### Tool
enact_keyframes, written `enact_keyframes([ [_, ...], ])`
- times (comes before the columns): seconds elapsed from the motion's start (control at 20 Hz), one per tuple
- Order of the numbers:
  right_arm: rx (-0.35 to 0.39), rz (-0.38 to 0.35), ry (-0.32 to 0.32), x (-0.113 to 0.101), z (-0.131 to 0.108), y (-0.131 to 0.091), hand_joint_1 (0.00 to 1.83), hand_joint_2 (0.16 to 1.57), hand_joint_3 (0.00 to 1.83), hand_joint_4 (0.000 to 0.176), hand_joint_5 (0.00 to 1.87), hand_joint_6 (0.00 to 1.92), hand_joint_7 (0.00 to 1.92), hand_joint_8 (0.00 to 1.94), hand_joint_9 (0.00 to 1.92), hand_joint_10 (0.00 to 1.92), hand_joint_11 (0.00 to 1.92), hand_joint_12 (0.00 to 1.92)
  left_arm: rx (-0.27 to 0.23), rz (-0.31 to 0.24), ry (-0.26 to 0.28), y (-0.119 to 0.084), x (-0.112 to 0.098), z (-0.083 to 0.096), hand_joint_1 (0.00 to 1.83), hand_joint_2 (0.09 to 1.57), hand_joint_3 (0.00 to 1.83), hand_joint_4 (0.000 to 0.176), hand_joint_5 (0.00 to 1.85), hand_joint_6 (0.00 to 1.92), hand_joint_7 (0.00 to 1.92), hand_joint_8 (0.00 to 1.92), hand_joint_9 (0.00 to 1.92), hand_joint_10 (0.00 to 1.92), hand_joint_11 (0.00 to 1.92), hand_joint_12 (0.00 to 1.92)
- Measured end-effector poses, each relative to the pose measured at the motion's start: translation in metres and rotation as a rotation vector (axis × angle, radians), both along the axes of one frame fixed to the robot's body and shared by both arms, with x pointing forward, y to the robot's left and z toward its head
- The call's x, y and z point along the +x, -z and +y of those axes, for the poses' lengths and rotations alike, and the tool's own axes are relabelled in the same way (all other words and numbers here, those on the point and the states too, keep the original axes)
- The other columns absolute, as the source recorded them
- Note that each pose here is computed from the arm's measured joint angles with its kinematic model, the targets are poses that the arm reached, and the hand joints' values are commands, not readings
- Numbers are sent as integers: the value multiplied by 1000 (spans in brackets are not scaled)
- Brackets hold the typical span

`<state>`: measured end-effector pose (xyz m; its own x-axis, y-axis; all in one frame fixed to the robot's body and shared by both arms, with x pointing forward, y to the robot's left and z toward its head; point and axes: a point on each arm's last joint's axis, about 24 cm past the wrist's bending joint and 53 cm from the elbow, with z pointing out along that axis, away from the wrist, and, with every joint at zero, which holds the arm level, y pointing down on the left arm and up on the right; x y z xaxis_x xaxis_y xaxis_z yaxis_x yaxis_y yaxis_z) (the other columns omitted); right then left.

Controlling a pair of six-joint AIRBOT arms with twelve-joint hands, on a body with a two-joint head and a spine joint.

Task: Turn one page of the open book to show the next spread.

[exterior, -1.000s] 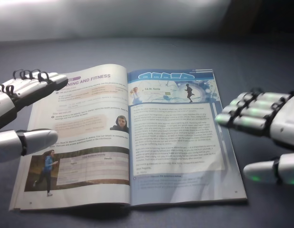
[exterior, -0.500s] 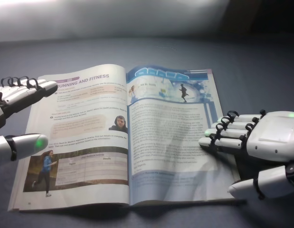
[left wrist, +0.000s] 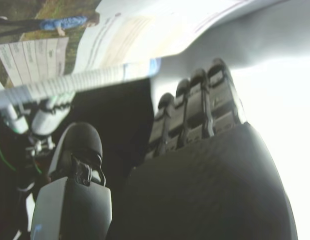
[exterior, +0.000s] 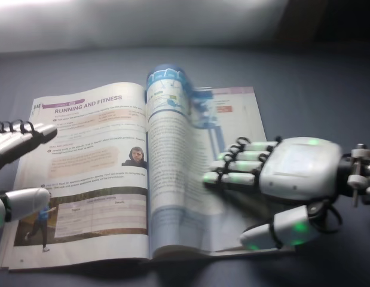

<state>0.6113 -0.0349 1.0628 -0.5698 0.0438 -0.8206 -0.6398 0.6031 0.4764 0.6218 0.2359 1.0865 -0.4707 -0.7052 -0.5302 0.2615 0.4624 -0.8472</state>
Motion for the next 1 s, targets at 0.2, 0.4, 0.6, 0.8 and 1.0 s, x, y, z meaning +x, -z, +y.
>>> enact_keyframes([
  [0.2,64,-41,-43,4,31,-21,0,1187,0,0,0,0,0,0,0,0,0,0,-11,46,-5,16,-4,-3,268,1384,13,6,35,7,0,0,0,0,0,0],
  [0.4,115,-115,-103,5,59,-49,0,1190,0,0,0,0,0,0,0,0,0,0,-11,50,-4,18,-4,-3,290,1391,11,12,37,6,0,0,0,0,0,0],
  [0.6,222,-185,-189,-4,102,-88,0,1190,0,0,0,0,0,0,0,0,0,0,-35,33,-3,15,-4,-3,0,1280,0,0,0,0,0,0,0,0,0,0],
  [0.8,294,-232,-250,-15,124,-115,0,1140,0,0,0,0,0,0,0,0,0,0,-45,23,-2,13,-3,-2,11,1366,0,0,220,14,301,18,414,7,211,761],
  [1.0,406,-241,-353,-41,145,-144,0,1124,0,0,0,0,0,0,0,0,0,0,-57,19,-14,12,-4,3,10,1568,85,0,152,12,105,2,59,1,1,222],
])
